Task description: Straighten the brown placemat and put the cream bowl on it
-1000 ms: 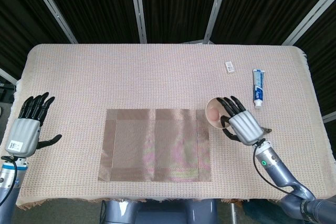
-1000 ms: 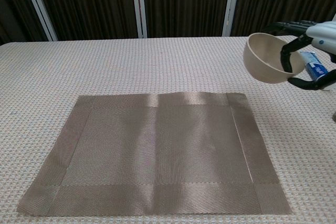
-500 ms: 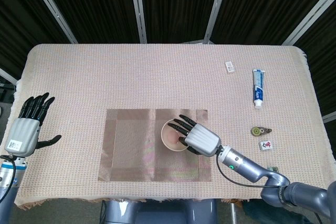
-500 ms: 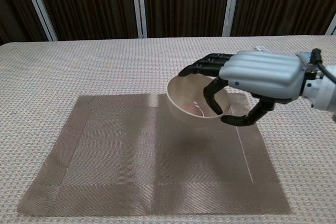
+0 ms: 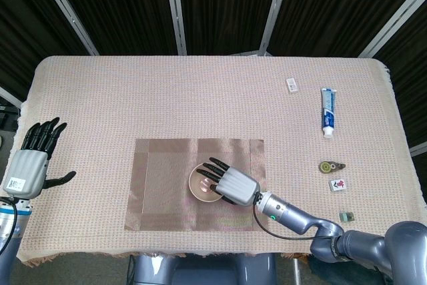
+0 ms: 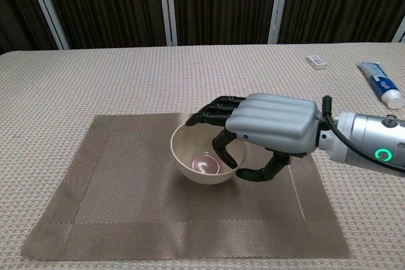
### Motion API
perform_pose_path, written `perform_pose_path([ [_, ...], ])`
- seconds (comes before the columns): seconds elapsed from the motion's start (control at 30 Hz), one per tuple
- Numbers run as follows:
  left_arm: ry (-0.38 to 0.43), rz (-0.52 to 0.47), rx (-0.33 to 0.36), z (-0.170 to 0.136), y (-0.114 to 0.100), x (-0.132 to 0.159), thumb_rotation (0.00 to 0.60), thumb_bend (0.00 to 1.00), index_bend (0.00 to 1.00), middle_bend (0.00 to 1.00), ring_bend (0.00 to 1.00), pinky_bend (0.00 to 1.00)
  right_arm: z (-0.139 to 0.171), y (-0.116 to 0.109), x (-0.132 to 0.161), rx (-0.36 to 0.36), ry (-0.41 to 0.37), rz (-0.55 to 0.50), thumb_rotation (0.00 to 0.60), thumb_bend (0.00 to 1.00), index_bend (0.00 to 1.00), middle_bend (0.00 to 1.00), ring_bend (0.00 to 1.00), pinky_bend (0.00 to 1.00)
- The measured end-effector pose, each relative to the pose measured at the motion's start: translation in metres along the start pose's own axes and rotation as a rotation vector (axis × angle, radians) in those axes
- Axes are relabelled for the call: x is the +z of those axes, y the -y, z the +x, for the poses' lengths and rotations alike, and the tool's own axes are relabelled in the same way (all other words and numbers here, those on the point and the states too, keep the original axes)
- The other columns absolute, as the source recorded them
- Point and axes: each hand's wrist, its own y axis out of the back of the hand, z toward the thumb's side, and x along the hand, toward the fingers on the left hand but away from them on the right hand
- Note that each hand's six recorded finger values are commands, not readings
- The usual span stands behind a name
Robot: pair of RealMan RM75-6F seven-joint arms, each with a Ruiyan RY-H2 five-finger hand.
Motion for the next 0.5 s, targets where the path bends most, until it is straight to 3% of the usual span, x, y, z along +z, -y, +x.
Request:
perform_pose_path([
  [0.2,-0.002,-0.001,-0.009,0.001,0.002,0.0,0.6,0.0,0.0,0.0,0.0,0.0,-0.007,0.0,0.012,-0.019,-0.034,0.031,0.6,0.37,0.78,0.04,0.0,0.0],
  [0.27,-0.002,-0.001,-0.01,0.001,0.002,0.0,0.6,0.0,0.0,0.0,0.0,0.0,-0.008,0.003,0.015,-0.014,-0.042,0.037,0.6,0.32,0.74,0.04,0.0,0.0],
  [0.3,-0.002,-0.001,-0.009,0.001,0.002,0.0,0.6,0.0,0.0,0.0,0.0,0.0,-0.008,0.004,0.016,-0.012,-0.043,0.037,0.6,0.26,0.6,0.03,0.0,0.0],
  [0.33,-0.002,-0.001,-0.009,0.001,0.002,0.0,0.6,0.0,0.0,0.0,0.0,0.0,-0.008,0.005,0.016,-0.01,-0.043,0.037,0.6,0.15,0.38,0.02,0.0,0.0],
  [0.4,-0.003,-0.003,-0.008,0.0,0.002,0.0,0.6,0.0,0.0,0.0,0.0,0.0,-0.007,0.006,0.016,-0.007,-0.041,0.037,0.6,0.02,0.08,0.01,0.0,0.0],
  [0.5,-0.004,-0.004,-0.008,0.0,0.002,0.0,0.6,0.0,0.0,0.0,0.0,0.0,-0.007,0.007,0.017,-0.007,-0.044,0.053,0.6,0.0,0.0,0.0,0.0,0.0],
])
